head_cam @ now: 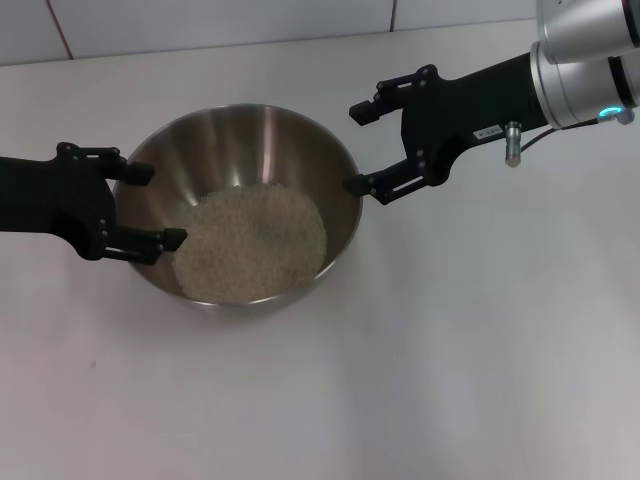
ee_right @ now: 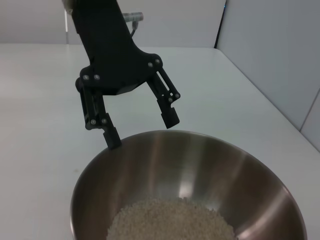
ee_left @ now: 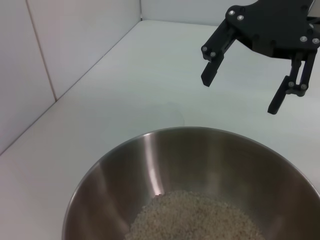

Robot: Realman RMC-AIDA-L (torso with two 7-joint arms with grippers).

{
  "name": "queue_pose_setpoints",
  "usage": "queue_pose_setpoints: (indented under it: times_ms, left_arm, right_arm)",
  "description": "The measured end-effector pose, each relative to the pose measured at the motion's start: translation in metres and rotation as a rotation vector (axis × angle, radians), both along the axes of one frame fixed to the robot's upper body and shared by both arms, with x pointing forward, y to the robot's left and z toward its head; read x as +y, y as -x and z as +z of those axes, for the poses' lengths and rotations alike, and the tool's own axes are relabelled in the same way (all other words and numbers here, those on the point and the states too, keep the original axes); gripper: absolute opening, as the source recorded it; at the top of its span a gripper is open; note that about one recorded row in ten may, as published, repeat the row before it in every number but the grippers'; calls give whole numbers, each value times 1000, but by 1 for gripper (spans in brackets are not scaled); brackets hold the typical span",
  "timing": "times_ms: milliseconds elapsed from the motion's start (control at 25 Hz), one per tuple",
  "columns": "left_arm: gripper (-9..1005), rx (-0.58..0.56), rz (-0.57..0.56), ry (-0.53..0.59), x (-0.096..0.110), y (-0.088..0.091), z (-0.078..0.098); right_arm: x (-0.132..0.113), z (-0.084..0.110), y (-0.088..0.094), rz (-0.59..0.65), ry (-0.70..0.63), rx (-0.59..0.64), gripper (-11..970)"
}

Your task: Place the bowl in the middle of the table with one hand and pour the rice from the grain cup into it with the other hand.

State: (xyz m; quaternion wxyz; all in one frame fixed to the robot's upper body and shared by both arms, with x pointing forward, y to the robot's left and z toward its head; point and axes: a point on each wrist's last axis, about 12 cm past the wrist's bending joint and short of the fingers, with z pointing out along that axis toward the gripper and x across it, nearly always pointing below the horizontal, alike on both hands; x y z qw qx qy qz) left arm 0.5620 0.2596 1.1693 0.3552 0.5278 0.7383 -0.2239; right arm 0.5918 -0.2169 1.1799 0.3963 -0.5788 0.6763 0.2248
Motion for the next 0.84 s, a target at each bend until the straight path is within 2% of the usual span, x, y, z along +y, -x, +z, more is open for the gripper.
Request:
queue_pose_setpoints:
  times_ms: [840]
  left_arm:
    - [864, 2, 0, 1, -1, 0, -1]
  right_arm:
    - [-2, -7, 0, -30, -22, 7, 834]
